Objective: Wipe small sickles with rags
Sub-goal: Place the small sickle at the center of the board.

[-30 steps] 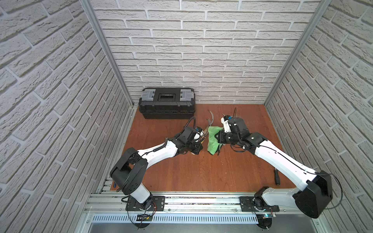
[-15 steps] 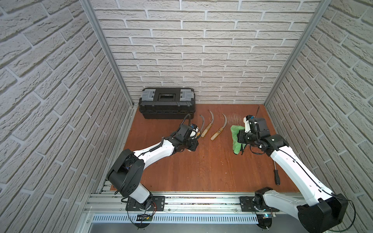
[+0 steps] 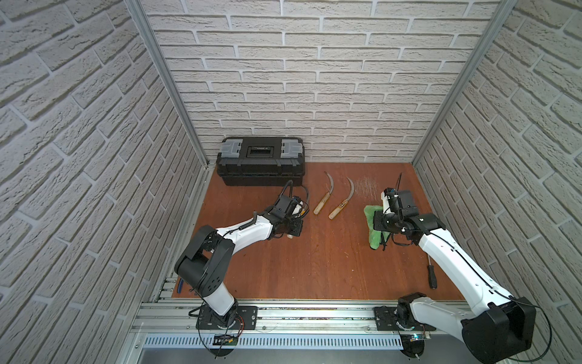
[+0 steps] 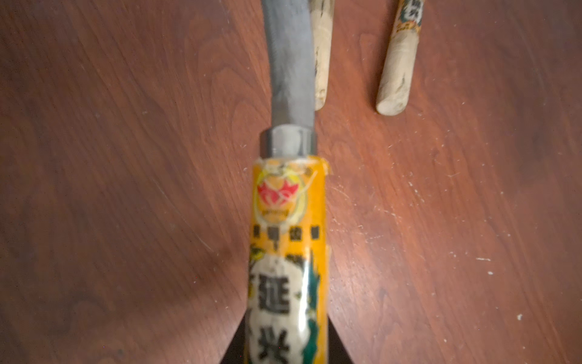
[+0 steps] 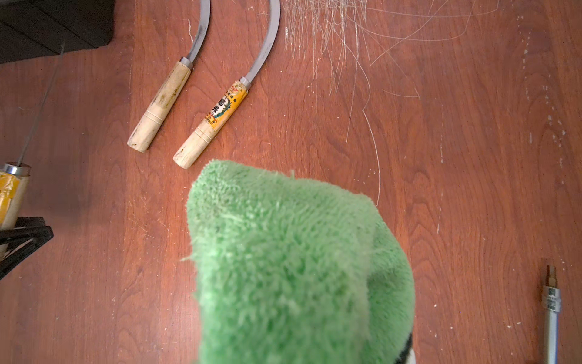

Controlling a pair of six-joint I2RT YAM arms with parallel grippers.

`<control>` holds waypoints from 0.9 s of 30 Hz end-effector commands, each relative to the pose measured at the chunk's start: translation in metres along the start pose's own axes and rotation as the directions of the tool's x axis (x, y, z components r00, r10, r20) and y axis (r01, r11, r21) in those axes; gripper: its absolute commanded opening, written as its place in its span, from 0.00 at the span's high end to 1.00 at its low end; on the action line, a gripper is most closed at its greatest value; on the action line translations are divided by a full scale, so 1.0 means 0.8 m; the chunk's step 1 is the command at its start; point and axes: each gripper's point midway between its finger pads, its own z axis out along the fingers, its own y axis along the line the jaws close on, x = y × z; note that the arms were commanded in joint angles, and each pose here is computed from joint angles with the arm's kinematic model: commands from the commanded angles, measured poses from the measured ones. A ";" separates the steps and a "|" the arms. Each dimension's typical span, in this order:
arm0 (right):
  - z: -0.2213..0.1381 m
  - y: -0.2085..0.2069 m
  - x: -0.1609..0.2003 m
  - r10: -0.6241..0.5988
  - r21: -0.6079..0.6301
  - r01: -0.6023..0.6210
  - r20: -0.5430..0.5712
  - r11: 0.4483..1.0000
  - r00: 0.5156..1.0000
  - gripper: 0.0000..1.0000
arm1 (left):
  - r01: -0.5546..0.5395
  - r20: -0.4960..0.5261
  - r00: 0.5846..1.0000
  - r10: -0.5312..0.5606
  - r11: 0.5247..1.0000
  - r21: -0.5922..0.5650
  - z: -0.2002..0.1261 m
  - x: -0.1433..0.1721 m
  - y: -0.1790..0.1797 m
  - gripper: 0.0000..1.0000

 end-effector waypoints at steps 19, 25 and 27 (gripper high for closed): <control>0.045 0.002 0.009 -0.002 -0.011 0.001 -0.038 1.000 0.999 0.96 | -0.039 -0.091 0.995 0.040 0.999 0.013 0.052 -0.004 0.009 0.74; 0.063 0.005 0.016 0.003 -0.017 -0.004 -0.067 1.000 0.998 0.96 | -0.042 -0.118 0.992 0.044 0.999 0.016 0.059 -0.002 0.010 0.69; 0.065 0.007 0.016 0.008 -0.026 -0.010 -0.071 1.000 0.997 0.96 | -0.041 -0.120 0.992 0.043 0.999 0.016 0.060 -0.002 0.010 0.67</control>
